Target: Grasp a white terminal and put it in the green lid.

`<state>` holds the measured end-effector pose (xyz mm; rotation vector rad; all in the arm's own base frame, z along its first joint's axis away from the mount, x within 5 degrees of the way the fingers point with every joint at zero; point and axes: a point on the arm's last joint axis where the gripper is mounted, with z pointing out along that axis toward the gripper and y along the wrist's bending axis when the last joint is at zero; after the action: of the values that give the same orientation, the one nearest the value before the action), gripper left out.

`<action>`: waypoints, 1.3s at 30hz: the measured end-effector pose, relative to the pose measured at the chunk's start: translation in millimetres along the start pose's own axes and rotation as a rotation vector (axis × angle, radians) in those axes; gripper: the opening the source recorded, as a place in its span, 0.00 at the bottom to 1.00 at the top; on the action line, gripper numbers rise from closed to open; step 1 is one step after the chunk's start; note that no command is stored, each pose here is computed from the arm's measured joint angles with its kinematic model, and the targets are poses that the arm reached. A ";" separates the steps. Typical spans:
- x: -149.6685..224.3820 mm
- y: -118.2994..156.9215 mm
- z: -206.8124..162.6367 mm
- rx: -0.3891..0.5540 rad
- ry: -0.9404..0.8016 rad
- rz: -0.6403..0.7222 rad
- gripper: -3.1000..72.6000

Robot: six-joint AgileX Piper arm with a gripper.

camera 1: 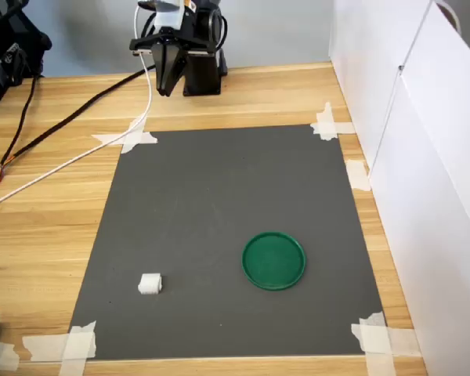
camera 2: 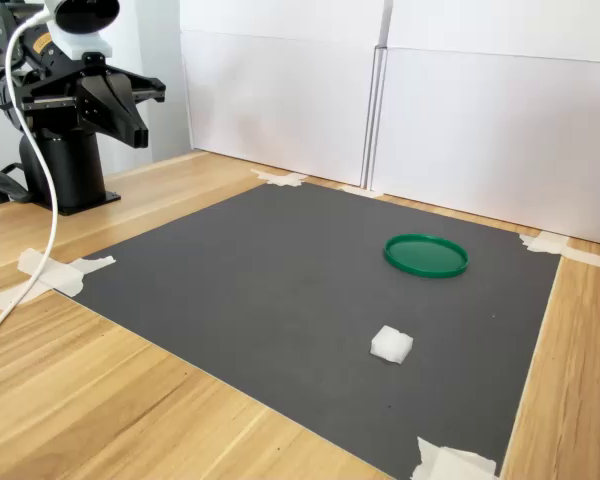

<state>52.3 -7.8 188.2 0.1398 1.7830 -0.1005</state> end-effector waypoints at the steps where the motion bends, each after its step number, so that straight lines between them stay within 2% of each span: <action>1: 0.0 0.0 0.0 0.000 0.000 0.000 0.01; 17: -0.5 0.0 -0.3 0.000 0.003 0.000 0.01; 20: -2.0 0.0 -0.7 0.001 0.066 0.000 0.01; 30: -67.8 2.8 14.4 -0.017 0.205 0.051 0.01; 39: -114.1 3.7 67.8 -0.017 0.307 0.075 0.01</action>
<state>142.4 -18.5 285.2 0.2192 2.0818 -0.0099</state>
